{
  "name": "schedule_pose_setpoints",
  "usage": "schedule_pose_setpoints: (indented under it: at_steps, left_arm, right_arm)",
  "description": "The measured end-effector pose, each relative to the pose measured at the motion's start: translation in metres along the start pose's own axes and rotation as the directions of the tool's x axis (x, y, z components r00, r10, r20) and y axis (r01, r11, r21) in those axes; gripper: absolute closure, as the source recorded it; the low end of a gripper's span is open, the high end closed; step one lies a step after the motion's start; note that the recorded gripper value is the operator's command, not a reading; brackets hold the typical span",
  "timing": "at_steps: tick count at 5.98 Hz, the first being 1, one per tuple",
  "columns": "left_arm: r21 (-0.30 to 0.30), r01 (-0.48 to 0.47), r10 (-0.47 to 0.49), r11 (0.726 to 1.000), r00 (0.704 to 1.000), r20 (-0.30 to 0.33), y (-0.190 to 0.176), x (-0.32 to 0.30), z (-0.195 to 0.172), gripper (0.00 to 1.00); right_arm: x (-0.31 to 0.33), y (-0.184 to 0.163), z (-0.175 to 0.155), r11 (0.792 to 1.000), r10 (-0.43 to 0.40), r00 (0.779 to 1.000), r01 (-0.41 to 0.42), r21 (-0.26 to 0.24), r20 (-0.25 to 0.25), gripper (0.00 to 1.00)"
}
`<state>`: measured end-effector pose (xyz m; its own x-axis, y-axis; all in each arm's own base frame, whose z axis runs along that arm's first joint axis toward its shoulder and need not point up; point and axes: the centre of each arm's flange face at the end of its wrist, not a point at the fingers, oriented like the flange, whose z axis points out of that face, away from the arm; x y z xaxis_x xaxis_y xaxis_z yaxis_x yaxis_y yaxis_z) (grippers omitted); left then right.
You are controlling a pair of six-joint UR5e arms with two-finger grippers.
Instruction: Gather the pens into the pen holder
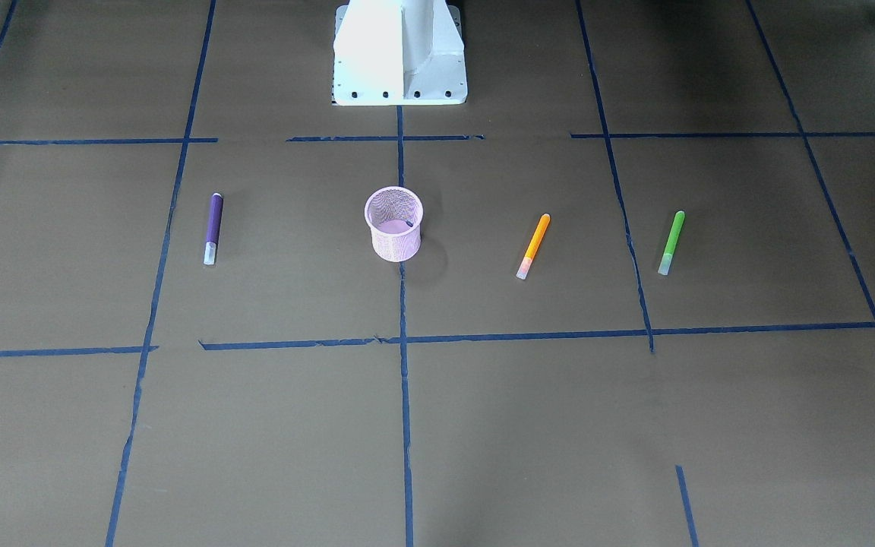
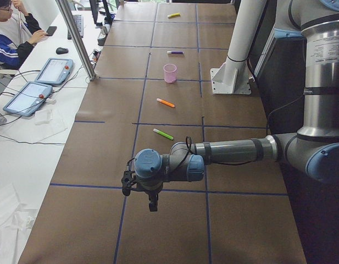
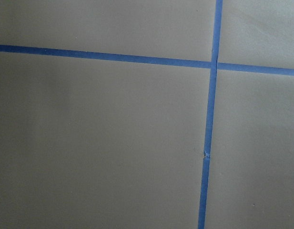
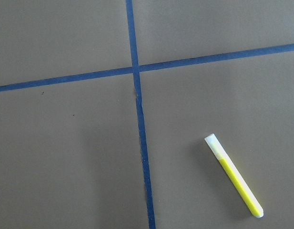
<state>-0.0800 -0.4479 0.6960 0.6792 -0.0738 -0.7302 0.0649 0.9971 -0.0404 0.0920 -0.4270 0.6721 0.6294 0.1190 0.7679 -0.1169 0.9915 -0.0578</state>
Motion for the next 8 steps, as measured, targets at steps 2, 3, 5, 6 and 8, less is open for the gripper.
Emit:
schedule_pose_setpoints:
  at_steps: [2, 3, 5, 6, 8]
  left_arm:
    - [0.006, -0.008, 0.008, 1.0, 1.0, -0.001, -0.002, 0.003, -0.002, 0.0]
    - [0.011, -0.015, 0.015, 1.0, 1.0, -0.001, -0.004, 0.005, -0.004, 0.0]
    - [0.039, -0.073, 0.073, 0.997, 0.997, -0.001, -0.018, 0.033, -0.016, 0.0]
    - [0.056, -0.145, 0.145, 0.988, 0.989, -0.001, -0.031, 0.07, -0.025, 0.0]
    - [0.051, -0.314, 0.315, 0.948, 0.949, -0.012, -0.052, 0.16, -0.013, 0.0]
  right_arm:
    - [-0.001, -0.001, -0.001, 1.0, -0.001, 1.0, 0.001, 0.002, 0.0, 0.0]
    - [-0.002, -0.002, -0.001, 1.0, -0.003, 1.0, 0.003, 0.003, 0.0, 0.0]
    - [-0.003, -0.003, -0.003, 1.0, -0.005, 1.0, 0.005, 0.005, 0.002, 0.0]
    - [-0.004, -0.003, -0.003, 1.0, -0.006, 1.0, 0.006, 0.007, 0.002, 0.0]
    - [-0.014, -0.006, -0.011, 0.999, -0.027, 1.0, 0.027, 0.023, 0.002, 0.0]
